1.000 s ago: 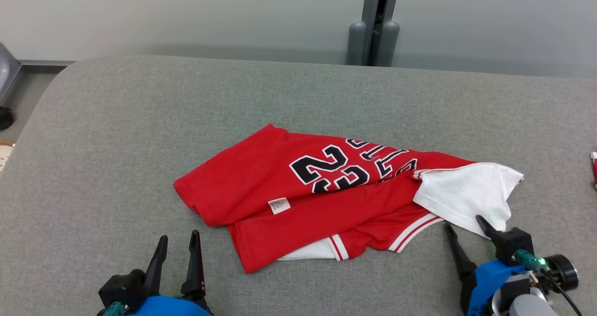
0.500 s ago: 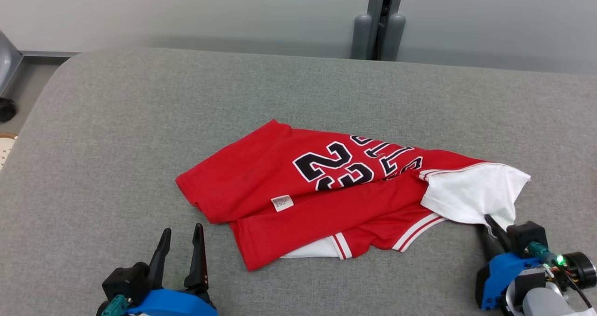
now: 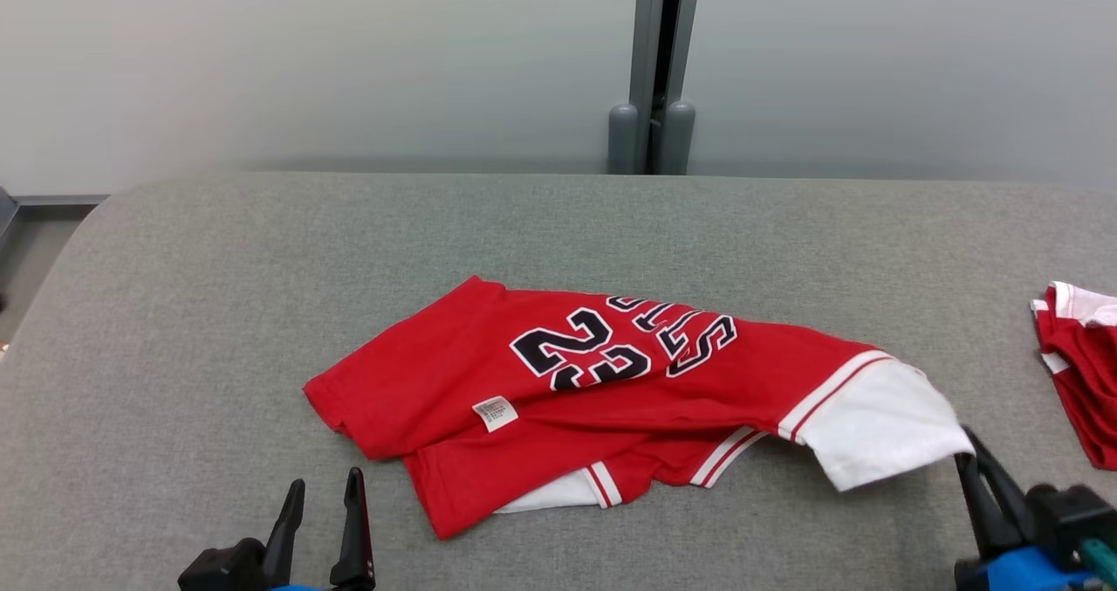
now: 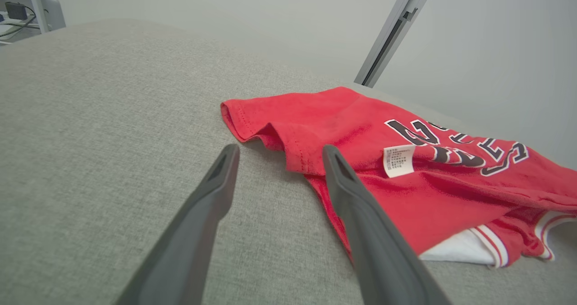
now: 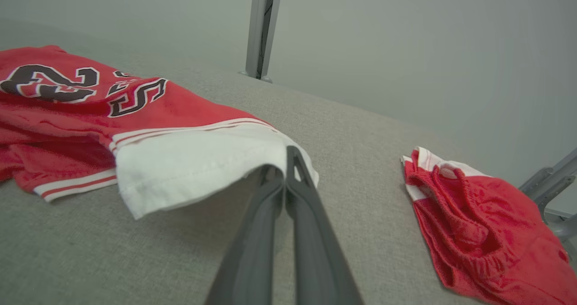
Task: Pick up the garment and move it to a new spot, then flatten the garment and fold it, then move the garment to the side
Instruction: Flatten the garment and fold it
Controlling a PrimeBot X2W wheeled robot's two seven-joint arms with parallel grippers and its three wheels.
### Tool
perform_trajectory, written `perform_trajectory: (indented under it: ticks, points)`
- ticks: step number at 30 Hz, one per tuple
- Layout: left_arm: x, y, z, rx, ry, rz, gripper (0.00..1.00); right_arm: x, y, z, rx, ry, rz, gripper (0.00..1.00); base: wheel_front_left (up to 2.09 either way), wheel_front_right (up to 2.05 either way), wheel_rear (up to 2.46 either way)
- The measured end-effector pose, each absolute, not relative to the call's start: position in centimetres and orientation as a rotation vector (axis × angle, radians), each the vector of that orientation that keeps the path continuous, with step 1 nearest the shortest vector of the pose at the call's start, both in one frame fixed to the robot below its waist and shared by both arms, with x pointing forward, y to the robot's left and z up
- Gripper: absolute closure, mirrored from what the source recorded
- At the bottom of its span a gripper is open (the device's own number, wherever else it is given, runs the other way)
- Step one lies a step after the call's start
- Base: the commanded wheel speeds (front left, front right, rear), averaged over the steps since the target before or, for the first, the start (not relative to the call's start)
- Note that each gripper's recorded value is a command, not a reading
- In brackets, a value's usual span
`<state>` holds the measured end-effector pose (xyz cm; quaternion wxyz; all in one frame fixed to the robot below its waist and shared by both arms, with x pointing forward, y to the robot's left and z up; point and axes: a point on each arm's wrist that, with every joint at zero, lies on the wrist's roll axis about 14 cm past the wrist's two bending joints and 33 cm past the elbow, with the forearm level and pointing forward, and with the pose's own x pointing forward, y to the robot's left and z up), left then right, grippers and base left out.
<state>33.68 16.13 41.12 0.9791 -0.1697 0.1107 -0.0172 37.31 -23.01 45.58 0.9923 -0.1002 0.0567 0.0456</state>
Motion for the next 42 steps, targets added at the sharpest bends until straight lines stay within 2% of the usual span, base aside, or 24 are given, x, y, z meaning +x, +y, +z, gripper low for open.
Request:
perform_trajectory:
  ticks: [4,5,6,7,10,17,26,42]
  points:
    - [33.6,15.5,41.3,-0.345,0.219,-0.056,0.0,33.5,-23.9,43.5,-0.172,0.182,0.071,1.0,0.0,0.0,0.0]
    - [33.6,15.2,41.2,-0.345,0.225,-0.063,0.0,32.7,-24.2,42.7,-0.164,0.21,0.061,0.82,0.0,0.0,0.0]
    - [33.6,15.1,41.1,-0.344,0.229,-0.069,0.0,31.9,-24.5,41.7,-0.154,0.247,0.049,0.44,0.0,0.0,0.0]
    - [33.6,14.9,41.0,-0.344,0.234,-0.072,0.0,31.1,-24.8,40.6,-0.143,0.288,0.037,0.0,0.0,0.0,0.0]
    - [33.7,14.7,40.6,-0.343,0.247,-0.077,0.0,30.9,-24.4,39.9,-0.108,0.307,0.028,0.0,0.0,0.0,0.0]
    - [34.7,12.6,40.3,-0.348,0.268,-0.14,0.0,33.6,-21.8,41.3,-0.06,0.24,0.062,0.0,0.0,0.0,0.0]
    - [36.7,9.9,38.4,-0.367,0.352,-0.213,0.0,35.7,-20.0,41.2,-0.053,0.233,0.105,0.0,0.0,0.0,0.0]
    - [36.5,8.9,36.2,-0.369,0.447,-0.26,0.0,36.0,-19.8,41.1,-0.038,0.237,0.097,0.0,0.0,0.0,0.0]
